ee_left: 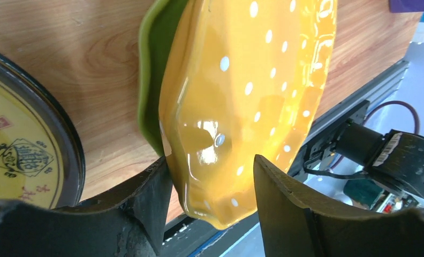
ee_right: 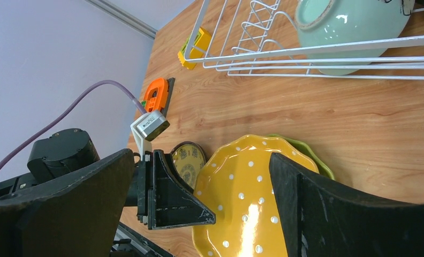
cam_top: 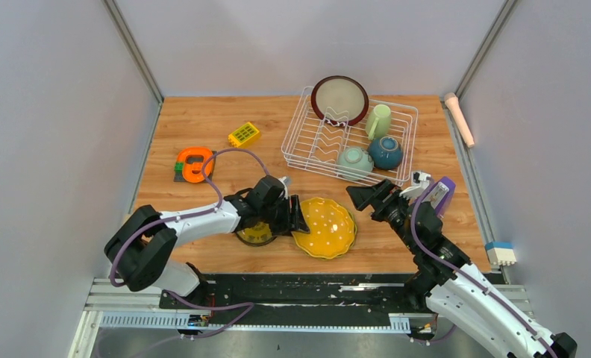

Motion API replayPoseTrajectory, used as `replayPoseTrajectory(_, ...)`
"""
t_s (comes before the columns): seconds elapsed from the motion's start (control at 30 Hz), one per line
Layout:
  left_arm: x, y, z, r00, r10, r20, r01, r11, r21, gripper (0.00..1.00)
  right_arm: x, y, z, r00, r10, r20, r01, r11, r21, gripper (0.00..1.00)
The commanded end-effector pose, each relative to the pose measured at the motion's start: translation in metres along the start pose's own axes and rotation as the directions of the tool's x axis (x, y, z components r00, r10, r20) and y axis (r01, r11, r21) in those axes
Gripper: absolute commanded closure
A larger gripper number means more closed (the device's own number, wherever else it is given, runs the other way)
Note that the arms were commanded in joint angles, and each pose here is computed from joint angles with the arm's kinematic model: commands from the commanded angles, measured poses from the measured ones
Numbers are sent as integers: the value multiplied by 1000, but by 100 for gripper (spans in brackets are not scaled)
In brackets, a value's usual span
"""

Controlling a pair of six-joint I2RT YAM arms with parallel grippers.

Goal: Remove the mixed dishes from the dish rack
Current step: Place the plate at the center of the board.

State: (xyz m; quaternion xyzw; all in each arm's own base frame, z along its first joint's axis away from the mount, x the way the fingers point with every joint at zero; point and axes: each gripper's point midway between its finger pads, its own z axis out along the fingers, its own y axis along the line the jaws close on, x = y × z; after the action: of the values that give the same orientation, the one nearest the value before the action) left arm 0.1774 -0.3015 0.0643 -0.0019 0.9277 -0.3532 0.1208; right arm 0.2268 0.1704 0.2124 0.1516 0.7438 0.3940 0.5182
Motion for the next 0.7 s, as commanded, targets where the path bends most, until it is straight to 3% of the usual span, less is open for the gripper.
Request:
replayPoseTrajectory(0.0, -11, -20, -4, 997, 71, 20, -72, 997, 36, 35, -12, 9, 0, 999, -6, 44, 7, 1000, -25, 0)
replayPoseTrajectory(0.13, -9, -22, -3, 996, 84, 10, -84, 996, 39, 28, -11, 9, 2, 999, -7, 40, 7, 1000, -20, 0)
replayPoseTrajectory(0.27, -9, -23, -4, 995, 101, 13, -101, 994, 36, 3, -9, 7, 3, 999, -4, 34, 5, 1000, -11, 0)
replayPoseTrajectory(0.47, -9, -26, -9, 991, 132, 18, -133, 991, 27, 0, -8, 6, 6, 1000, -17, 26, 17, 1000, -1, 0)
replayPoseTrajectory(0.67, -9, -37, -13, 982, 185, 30, -187, 981, 46, 0, -19, 7, 10, 991, -127, 39, 126, 992, 29, 0)
